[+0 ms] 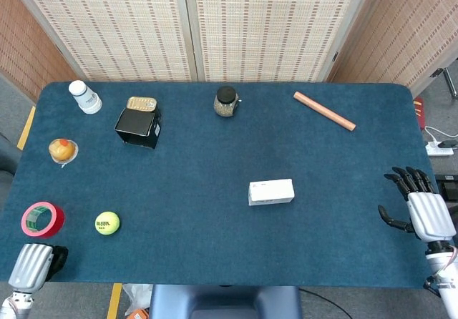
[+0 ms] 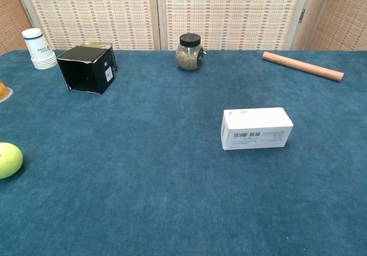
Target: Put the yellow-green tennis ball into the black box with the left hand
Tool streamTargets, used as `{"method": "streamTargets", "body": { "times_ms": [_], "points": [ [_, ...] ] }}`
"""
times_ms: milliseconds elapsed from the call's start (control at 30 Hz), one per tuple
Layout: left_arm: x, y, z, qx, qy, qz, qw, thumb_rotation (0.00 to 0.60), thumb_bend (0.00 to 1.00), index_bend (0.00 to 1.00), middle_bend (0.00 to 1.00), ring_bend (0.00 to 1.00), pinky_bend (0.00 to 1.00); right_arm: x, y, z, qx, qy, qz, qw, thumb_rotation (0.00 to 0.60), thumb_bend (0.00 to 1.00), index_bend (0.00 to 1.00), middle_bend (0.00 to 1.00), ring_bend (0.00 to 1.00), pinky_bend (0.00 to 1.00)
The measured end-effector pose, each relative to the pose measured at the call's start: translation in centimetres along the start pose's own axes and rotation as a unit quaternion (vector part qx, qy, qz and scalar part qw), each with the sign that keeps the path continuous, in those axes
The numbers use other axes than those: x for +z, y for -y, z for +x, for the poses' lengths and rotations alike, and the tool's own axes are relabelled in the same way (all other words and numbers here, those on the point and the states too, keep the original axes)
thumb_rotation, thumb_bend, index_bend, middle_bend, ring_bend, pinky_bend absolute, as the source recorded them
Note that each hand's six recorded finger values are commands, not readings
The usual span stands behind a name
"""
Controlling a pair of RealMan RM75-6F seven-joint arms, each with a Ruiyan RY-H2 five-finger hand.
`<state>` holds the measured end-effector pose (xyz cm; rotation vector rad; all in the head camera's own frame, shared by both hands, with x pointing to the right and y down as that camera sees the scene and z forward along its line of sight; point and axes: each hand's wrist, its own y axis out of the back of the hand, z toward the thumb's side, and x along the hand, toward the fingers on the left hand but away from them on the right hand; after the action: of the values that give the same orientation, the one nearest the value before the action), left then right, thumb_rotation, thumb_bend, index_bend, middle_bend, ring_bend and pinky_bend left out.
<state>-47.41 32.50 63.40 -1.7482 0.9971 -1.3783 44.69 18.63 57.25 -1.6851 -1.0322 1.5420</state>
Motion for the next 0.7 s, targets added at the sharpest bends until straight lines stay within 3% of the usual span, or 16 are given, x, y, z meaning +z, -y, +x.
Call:
{"method": "streamTargets", "body": {
  "times_ms": [133,367,700],
  "points": [
    [1.3,2.4,-0.1,0.002,0.006,0.007,1.0,0.6,0.69,1.0,1.0,1.0,1.0,0.0,-0.1,0.1,-0.002,-0.001,-0.002,1.0,0.6,0.33,0.19,0.1,0.0,0.0],
    [2.5,5.4,-0.3,-0.017,0.027,0.066,0.9973,0.6,0.69,1.0,1.0,1.0,1.0,0.2,-0.2,0.1,0.0,-0.01,-0.003,0.9999,0.6,0.33,0.19,0.1,0.0,0.0],
    [4.4,7.3,1.5,-0.012,0.037,0.086,0.9955,0.6,0.69,1.0,1.0,1.0,1.0,0.1,-0.3,0.1,0.0,-0.01,-0.005,0.9999,0.6,0.33,0.19,0.1,0.0,0.0]
  ]
}}
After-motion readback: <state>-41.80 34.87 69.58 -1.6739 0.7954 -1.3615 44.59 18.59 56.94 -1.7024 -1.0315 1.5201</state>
